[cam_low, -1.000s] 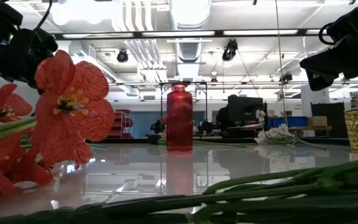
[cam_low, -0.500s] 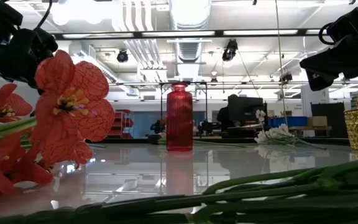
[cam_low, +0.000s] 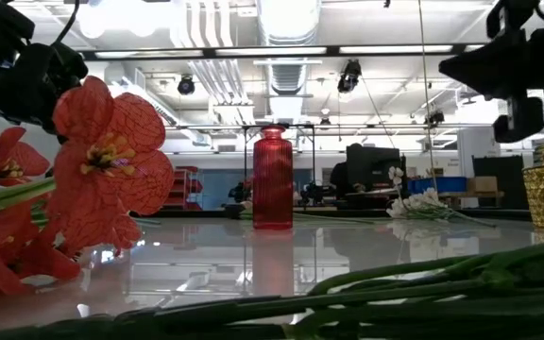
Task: Sort flowers into vase by color
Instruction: Put the bottom pink flower into the red vase
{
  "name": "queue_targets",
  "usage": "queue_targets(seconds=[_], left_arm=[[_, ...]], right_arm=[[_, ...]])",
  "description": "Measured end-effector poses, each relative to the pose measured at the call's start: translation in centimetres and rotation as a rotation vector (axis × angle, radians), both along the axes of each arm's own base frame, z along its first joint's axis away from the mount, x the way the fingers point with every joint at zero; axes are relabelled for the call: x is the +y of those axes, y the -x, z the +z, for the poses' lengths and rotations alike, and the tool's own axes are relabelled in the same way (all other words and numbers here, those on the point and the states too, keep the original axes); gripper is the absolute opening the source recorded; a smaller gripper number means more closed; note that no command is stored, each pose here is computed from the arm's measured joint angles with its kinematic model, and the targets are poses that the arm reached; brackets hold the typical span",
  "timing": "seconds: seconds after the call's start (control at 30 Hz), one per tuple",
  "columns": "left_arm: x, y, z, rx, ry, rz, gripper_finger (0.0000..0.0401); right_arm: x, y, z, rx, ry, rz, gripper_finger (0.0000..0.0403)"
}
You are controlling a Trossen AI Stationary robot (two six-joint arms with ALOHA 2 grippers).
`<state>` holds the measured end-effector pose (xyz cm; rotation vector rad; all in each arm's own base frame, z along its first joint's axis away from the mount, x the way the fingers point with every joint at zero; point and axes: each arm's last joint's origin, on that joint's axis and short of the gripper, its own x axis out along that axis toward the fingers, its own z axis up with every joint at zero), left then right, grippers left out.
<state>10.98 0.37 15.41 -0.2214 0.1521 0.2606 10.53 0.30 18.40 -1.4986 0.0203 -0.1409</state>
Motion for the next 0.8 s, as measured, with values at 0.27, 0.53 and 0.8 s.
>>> queue_targets(seconds=[0.27,0.53,0.8], left_arm=[[0.0,0.0,0.0,0.0,0.0,0.0,0.0075],[0.0,0.0,0.0,0.0,0.0,0.0,0.0075],[0.0,0.0,0.0,-0.001,0.0,0.0,0.0075]], right_arm=[[0.0,-0.1,0.7,-0.065,0.095,-0.009,0.0013],[0.1,-0.2,1.1,-0.092,0.106,0.017,0.0013],[0.2,-0.1,2.4,-0.145,0.097,0.061,0.0013]])
